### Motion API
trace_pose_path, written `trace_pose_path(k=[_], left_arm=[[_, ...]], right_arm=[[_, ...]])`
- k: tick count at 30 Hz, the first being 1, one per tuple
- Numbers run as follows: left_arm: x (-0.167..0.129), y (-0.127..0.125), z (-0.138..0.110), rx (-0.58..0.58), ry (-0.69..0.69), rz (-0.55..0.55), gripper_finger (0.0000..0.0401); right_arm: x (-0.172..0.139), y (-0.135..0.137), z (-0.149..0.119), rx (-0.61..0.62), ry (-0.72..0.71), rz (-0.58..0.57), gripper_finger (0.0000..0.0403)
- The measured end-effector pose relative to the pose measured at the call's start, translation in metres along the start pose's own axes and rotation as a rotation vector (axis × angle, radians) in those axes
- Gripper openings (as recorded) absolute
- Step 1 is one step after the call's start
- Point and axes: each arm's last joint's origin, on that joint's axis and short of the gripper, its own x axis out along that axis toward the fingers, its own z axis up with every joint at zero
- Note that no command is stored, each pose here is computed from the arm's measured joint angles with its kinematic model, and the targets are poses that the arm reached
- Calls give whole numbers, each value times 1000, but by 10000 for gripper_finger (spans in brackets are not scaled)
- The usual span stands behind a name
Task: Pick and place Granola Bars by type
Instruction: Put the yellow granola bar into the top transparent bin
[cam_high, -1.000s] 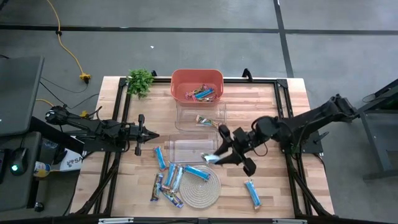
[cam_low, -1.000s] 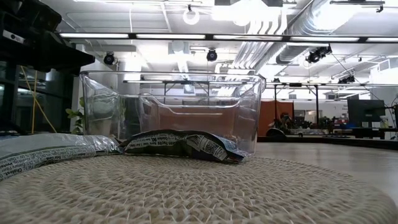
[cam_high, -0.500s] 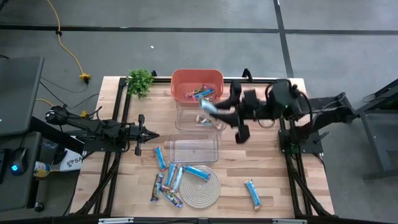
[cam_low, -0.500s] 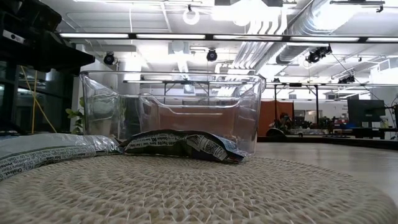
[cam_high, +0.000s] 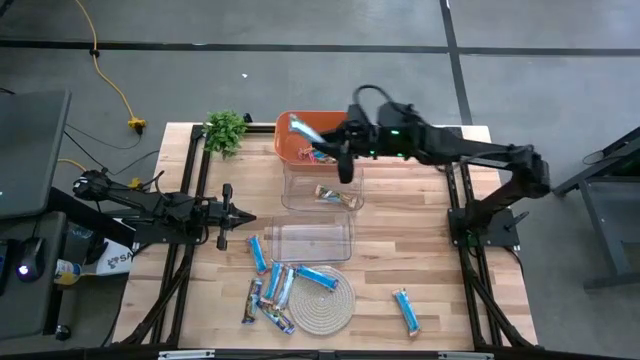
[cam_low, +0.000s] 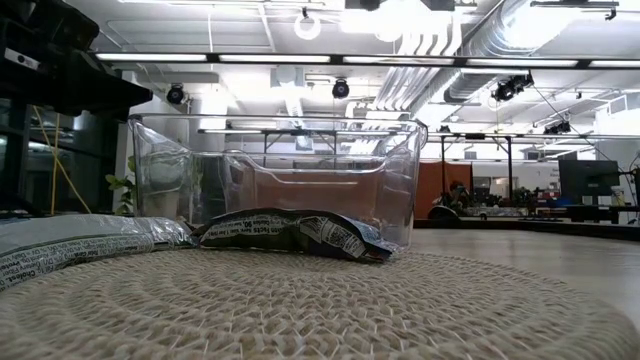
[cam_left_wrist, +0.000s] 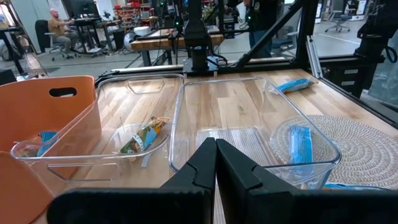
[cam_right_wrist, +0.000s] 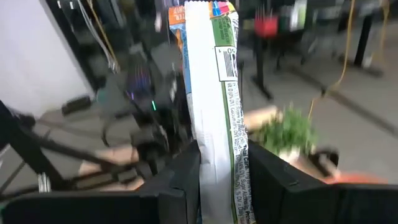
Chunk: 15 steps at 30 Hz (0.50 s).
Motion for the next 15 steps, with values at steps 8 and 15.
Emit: trace_pose_path(k=[8,15], left_arm=[[0,0,0,0,0,0,7],[0,0,0,0,0,0,7]], right_arm=[[47,-47,-63,46,368,-44,94],[62,-73,-110,25,648,-95,94]])
